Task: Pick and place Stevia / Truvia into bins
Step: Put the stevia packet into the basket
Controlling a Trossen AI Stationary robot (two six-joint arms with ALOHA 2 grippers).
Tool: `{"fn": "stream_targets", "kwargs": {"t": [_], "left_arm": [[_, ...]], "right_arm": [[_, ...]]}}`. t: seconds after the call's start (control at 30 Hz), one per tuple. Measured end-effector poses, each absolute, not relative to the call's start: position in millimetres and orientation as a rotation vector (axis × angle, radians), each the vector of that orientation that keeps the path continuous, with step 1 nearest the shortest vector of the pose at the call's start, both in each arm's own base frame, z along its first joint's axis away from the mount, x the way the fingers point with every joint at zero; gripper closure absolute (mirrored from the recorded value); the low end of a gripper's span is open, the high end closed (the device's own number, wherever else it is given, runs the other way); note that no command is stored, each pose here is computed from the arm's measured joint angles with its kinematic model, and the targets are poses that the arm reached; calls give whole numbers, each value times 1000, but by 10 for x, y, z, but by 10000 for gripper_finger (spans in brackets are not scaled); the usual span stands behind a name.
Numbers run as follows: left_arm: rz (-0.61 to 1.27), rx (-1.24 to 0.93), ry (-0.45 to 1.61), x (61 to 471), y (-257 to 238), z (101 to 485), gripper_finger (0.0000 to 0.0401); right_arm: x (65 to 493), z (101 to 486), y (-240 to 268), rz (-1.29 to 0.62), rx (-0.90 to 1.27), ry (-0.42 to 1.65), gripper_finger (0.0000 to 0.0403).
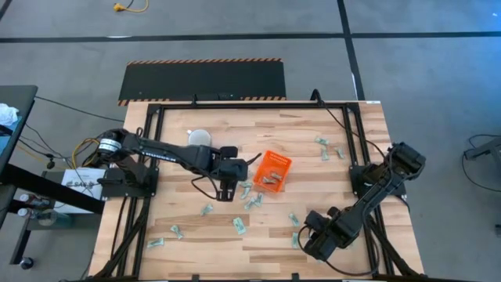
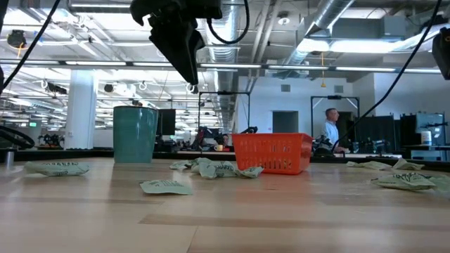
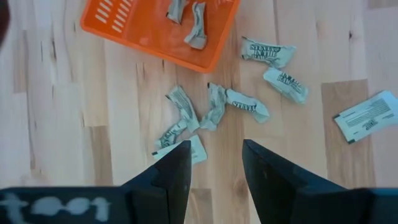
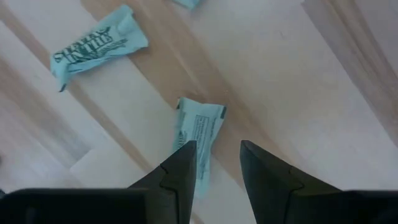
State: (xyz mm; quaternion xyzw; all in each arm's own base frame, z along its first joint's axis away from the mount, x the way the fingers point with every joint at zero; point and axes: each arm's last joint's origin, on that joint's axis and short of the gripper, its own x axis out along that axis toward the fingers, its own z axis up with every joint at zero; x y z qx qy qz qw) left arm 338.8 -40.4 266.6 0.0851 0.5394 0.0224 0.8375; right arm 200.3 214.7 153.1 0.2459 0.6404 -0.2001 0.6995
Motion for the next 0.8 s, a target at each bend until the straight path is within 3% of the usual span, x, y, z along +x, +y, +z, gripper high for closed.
{"fn": "stream_targets", "kwargs": {"t": [0.3,0.63,0.8], "left_arm": [[61,195,1128,3368,-556,2669,267],[58,193,1119,3370,-586,2672,267],[58,192,1114,3374,-587,2674,267]], "right_arm": [[1994,1534,2194,-377,516,1424,283],[2002,1535,2199,-366,515,1416,221],[2007,1535,2195,-375,513,1399,215]]}}
